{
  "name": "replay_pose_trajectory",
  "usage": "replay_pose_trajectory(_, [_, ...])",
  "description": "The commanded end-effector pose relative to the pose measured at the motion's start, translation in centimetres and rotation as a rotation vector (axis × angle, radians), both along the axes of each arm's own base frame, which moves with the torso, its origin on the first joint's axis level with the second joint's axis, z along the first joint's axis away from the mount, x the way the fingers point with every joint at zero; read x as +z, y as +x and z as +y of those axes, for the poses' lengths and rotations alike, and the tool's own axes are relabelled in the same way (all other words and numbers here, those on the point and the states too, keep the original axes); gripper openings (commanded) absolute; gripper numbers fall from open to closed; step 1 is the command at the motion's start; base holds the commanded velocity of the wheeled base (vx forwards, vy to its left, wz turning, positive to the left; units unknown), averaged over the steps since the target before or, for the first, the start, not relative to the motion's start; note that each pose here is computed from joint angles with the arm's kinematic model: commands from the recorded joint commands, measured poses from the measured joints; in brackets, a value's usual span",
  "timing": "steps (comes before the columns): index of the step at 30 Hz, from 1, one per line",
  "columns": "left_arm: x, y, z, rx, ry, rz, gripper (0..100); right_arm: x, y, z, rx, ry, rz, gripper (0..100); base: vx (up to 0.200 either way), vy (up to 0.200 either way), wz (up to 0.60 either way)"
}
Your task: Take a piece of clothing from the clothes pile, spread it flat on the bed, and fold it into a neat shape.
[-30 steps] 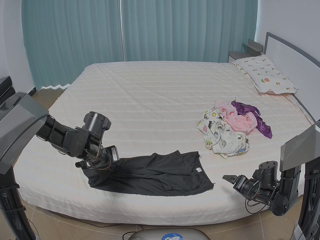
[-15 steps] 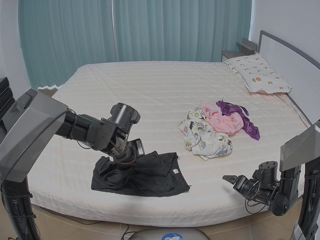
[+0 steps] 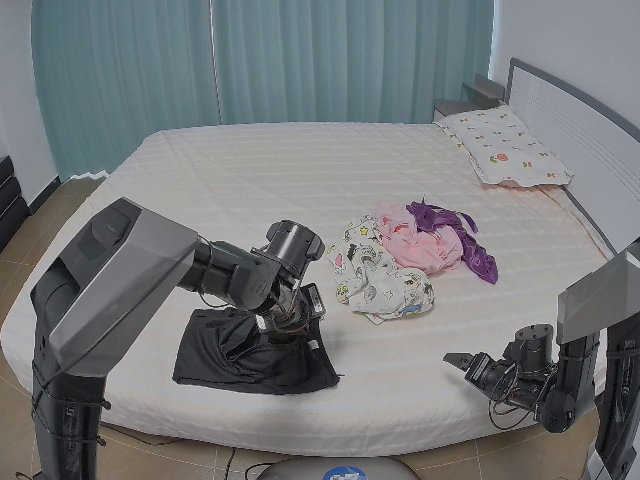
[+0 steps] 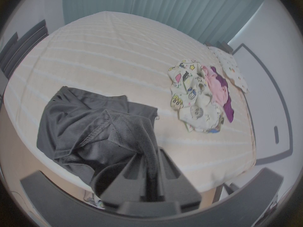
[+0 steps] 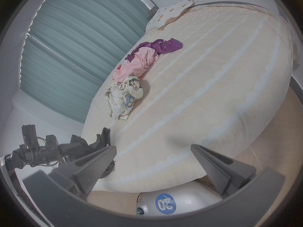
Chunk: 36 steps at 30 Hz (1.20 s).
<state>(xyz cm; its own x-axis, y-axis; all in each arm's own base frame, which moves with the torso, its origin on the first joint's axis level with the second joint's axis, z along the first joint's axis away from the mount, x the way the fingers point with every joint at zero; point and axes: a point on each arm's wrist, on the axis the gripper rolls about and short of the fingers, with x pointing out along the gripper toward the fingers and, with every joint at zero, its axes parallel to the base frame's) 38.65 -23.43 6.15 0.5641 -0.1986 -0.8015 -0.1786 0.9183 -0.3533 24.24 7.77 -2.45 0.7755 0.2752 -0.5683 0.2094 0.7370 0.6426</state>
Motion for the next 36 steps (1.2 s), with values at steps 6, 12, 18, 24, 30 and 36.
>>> replay_pose_trajectory(6, [1.0, -0.1, 0.1, 0.047, -0.057, 0.012, 100, -0.5, -0.1, 0.0, 0.0, -0.003, 0.007, 100, 0.0, 0.0, 0.0])
replay_pose_trajectory(12, [4.3, -0.9, 3.4, 0.069, -0.126, 0.015, 100, -0.5, -0.1, 0.0, 0.0, -0.003, 0.008, 100, 0.0, 0.0, 0.0])
replay_pose_trajectory(18, [4.0, -1.0, 7.9, 0.185, -0.169, 0.079, 100, -0.3, 0.1, 0.0, 0.0, -0.002, -0.004, 100, 0.0, 0.0, 0.0])
replay_pose_trajectory(24, [4.6, -2.3, 13.2, 0.22, -0.295, 0.12, 100, 0.4, 0.6, 0.4, 0.013, 0.002, -0.05, 100, 0.0, 0.167, 0.0])
replay_pose_trajectory(30, [3.3, -3.3, 17.5, 0.296, -0.335, 0.099, 100, 0.8, 0.7, 1.8, 0.078, -0.006, -0.09, 100, 0.0, 0.2, 0.0])
replay_pose_trajectory(36, [2.0, -4.4, 20.1, 0.332, -0.377, 0.121, 100, 1.4, 1.5, 3.2, 0.129, -0.014, -0.147, 100, 0.0, 0.2, 0.0])
